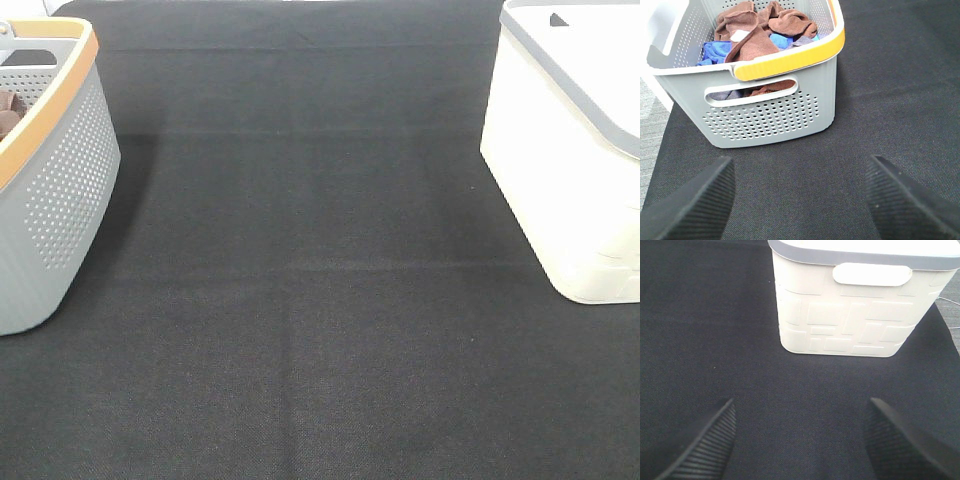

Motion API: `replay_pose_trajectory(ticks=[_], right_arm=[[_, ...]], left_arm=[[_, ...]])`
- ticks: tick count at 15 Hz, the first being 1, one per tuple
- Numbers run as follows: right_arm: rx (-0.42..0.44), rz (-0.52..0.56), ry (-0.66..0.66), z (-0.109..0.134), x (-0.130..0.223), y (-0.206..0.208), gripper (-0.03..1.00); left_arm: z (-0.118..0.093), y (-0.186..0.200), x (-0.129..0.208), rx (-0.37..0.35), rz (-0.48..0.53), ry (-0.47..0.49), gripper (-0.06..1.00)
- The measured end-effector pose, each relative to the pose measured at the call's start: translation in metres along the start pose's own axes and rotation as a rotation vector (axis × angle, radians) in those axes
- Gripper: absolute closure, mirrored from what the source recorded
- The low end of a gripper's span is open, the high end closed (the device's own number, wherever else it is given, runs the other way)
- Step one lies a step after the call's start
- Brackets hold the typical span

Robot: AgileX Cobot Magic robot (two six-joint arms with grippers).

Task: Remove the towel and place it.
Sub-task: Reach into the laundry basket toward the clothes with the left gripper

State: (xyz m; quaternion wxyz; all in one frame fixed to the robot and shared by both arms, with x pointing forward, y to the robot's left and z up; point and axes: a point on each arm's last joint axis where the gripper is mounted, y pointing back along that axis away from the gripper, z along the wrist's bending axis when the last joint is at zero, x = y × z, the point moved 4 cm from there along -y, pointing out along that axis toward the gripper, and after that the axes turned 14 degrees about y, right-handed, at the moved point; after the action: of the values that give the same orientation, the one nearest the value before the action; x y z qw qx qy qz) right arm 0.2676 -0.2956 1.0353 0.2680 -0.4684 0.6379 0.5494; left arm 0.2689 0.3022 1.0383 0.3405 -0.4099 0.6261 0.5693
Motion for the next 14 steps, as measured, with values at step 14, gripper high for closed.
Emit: replay_pose_trajectory(ticks=[14], right_arm=[[0.0, 0.0, 0.0, 0.0, 0.0, 0.0, 0.28]], left_arm=[[-0.003, -0.125, -0.127, -0.115, -0.045, 0.176, 0.27]])
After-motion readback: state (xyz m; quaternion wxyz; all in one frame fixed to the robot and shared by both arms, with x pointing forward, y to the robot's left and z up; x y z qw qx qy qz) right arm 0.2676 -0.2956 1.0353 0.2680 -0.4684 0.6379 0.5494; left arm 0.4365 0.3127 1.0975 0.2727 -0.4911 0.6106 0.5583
